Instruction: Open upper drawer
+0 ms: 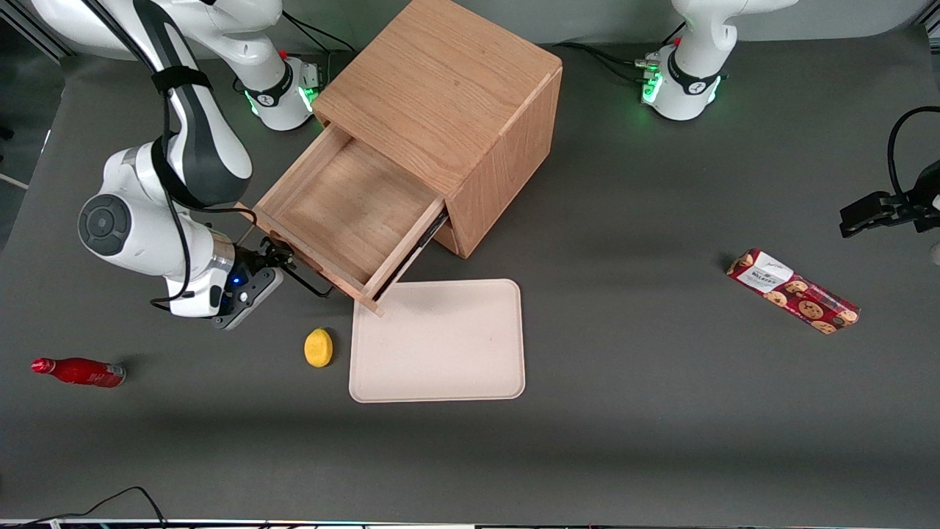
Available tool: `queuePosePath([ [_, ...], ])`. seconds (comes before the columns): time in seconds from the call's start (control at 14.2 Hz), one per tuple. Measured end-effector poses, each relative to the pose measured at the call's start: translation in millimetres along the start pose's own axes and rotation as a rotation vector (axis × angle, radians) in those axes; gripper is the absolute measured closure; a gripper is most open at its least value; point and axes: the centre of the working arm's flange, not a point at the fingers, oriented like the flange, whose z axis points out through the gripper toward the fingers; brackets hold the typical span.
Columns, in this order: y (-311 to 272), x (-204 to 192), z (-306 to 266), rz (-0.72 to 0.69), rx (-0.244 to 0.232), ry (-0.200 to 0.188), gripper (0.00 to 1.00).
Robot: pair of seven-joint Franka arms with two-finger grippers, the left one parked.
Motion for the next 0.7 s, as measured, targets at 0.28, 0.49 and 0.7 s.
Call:
queuePosePath([
  [0.28,14,-4,-6,0.021,-0.009,0.01,0.01],
  [0.49,18,-5,-7,0.026,-0.011,0.012,0.01],
  [0.7,19,-4,-9,0.026,-0.013,0.016,0.01],
])
